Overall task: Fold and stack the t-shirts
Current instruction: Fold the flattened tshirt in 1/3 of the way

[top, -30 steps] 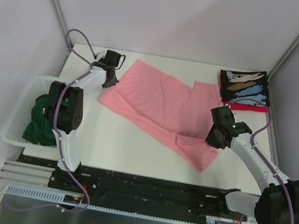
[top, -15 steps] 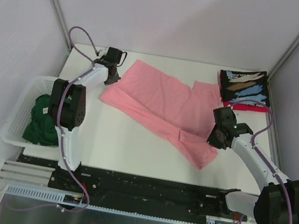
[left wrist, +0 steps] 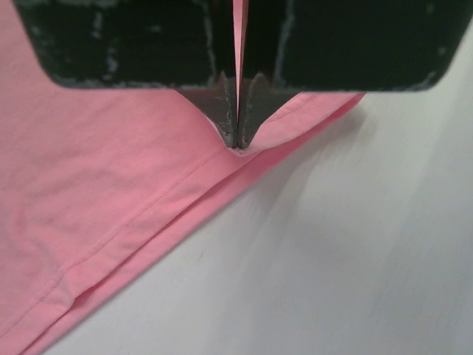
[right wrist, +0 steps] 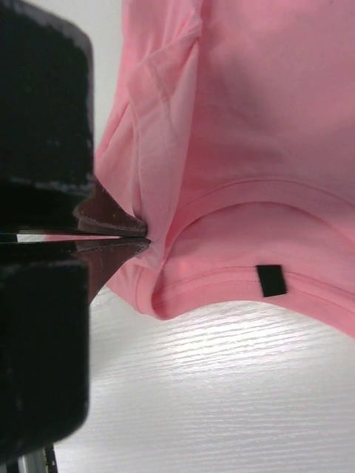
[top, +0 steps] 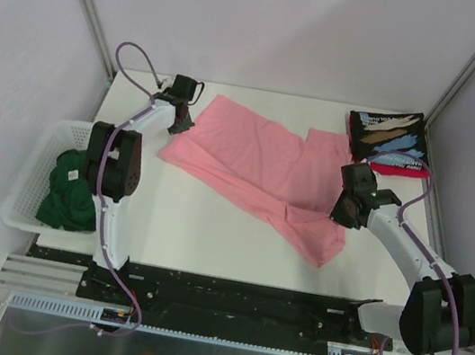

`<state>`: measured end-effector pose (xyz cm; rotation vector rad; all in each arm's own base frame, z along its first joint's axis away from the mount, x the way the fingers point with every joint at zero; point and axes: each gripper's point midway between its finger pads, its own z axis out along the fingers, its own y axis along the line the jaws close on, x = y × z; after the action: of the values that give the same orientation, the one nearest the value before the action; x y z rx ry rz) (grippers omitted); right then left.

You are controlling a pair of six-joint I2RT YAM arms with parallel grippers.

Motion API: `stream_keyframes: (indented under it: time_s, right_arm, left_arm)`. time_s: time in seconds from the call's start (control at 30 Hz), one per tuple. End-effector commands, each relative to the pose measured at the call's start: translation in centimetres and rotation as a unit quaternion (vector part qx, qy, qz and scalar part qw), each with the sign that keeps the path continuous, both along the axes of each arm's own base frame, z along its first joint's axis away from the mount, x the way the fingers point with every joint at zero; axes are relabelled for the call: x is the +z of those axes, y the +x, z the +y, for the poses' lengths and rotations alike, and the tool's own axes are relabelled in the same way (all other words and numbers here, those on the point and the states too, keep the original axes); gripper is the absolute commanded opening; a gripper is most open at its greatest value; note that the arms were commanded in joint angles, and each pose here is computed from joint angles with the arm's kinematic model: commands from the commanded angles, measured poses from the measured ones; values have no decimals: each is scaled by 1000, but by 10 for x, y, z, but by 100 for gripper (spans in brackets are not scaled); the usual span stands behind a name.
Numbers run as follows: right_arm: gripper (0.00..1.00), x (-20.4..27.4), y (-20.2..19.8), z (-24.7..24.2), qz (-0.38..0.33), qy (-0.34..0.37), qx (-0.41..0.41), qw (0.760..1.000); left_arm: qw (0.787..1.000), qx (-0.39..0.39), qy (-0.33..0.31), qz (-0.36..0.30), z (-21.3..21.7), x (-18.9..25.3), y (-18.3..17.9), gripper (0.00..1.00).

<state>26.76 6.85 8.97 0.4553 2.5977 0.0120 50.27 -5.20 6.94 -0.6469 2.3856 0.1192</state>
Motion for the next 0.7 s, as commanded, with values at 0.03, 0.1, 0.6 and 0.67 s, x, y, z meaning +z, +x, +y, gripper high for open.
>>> stream_keyframes:
  time_s: [0.03, 0.1, 0.6, 0.67]
  right_arm:
    - [0, 24, 34, -3, -42, -17, 7, 999]
    - [0, 26, 39, -2, -45, -18, 10, 999]
    - [0, 12, 50, -14, -17, -56, 1, 998]
    - [2, 11, 51, -16, -14, -55, -1, 998]
  left_arm:
    - [1000, -7, 3, -26, -2, 17, 14, 0]
    - [1000, -6, 4, -26, -2, 17, 14, 0]
    - [999, -11, 1, -31, -4, 19, 21, 0]
    - [999, -15, 0, -32, -4, 20, 24, 5]
